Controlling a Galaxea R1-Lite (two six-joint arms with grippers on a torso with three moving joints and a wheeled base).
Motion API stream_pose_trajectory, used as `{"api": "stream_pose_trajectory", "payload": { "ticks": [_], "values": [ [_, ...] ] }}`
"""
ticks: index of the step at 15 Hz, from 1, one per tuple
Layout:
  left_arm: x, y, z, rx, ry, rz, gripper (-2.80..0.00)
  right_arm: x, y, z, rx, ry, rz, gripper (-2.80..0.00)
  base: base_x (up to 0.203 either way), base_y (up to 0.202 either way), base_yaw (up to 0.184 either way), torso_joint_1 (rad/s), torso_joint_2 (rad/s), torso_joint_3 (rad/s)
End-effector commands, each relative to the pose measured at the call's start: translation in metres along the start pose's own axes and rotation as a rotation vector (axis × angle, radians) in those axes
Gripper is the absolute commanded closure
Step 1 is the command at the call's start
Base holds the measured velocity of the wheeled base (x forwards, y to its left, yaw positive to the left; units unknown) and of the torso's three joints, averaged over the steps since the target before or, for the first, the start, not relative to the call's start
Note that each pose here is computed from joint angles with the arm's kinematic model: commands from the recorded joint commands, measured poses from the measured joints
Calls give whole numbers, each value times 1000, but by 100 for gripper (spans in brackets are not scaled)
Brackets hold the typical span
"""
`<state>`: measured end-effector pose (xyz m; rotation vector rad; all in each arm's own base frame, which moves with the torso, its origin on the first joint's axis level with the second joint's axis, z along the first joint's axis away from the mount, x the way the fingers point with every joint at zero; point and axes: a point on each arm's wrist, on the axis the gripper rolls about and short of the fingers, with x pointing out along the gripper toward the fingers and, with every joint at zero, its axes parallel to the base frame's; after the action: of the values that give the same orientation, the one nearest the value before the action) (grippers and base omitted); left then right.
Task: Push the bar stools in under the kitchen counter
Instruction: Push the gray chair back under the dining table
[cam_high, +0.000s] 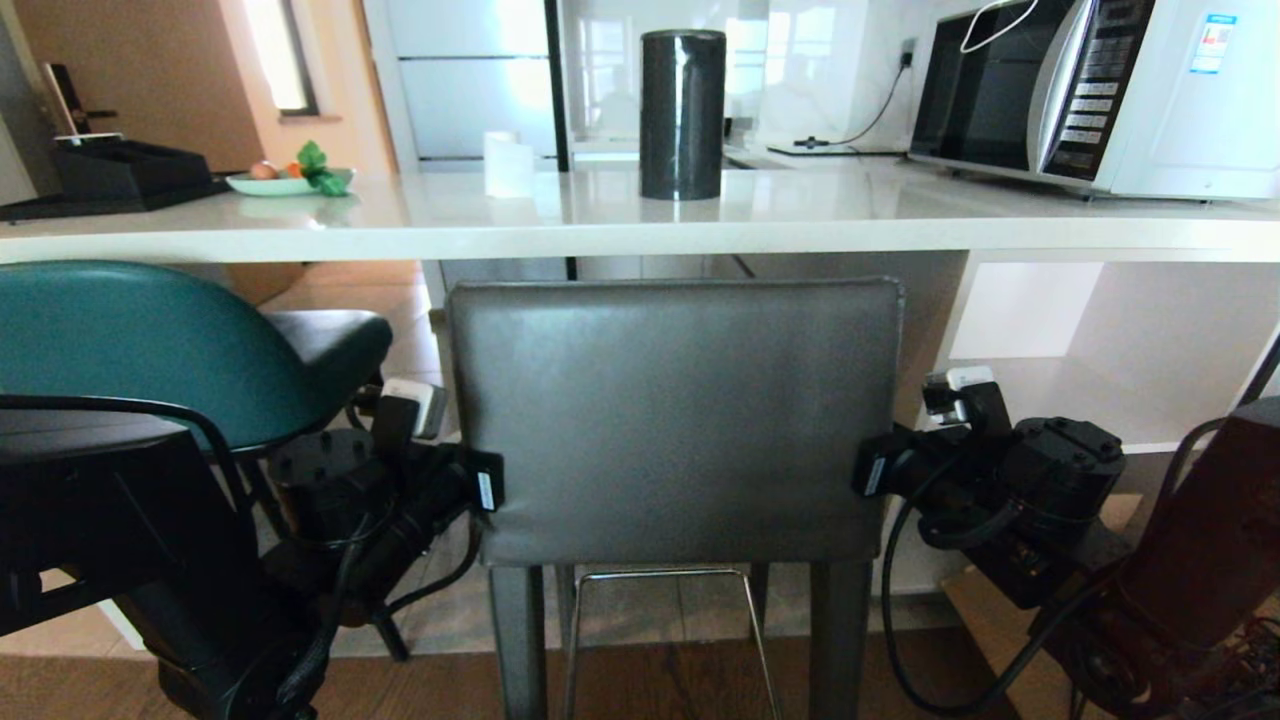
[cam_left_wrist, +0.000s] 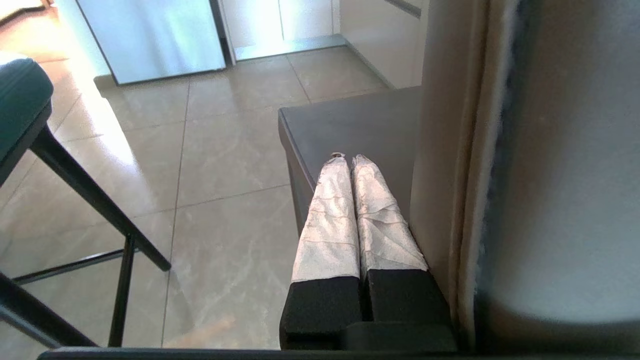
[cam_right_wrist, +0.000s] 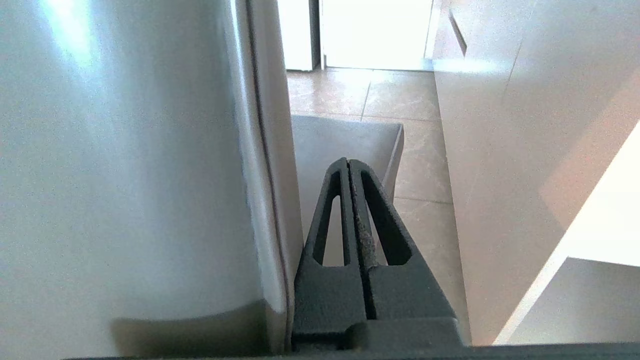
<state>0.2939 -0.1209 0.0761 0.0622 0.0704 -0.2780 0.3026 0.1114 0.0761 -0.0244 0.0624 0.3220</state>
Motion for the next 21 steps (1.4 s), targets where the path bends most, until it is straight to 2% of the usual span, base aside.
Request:
{"api": "stream_pose_trajectory", "payload": {
  "ticks": [1, 7, 13, 17, 19, 21],
  "values": [
    [-3, 0, -3, 5, 17, 0, 0, -4, 0, -6, -3, 35, 2, 0, 0, 0, 0, 0, 0, 0],
    [-26, -5, 12, 3, -8, -23, 0, -42, 3, 1, -5, 71, 29, 0, 0, 0, 0, 0, 0, 0],
    [-51, -8, 10, 7, 31, -49, 0, -63, 1, 7, 0, 75, 29, 0, 0, 0, 0, 0, 0, 0],
    [-68, -12, 11, 8, 43, -80, 0, -58, -2, -5, 1, 122, 31, 0, 0, 0, 0, 0, 0, 0],
    [-82, -20, 9, 14, 65, -124, 0, -47, -5, -20, -5, 168, 29, 0, 0, 0, 0, 0, 0, 0],
    [-90, -26, 4, 6, 98, -156, 0, -34, -5, -37, -44, 209, 36, 0, 0, 0, 0, 0, 0, 0]
  ]
}}
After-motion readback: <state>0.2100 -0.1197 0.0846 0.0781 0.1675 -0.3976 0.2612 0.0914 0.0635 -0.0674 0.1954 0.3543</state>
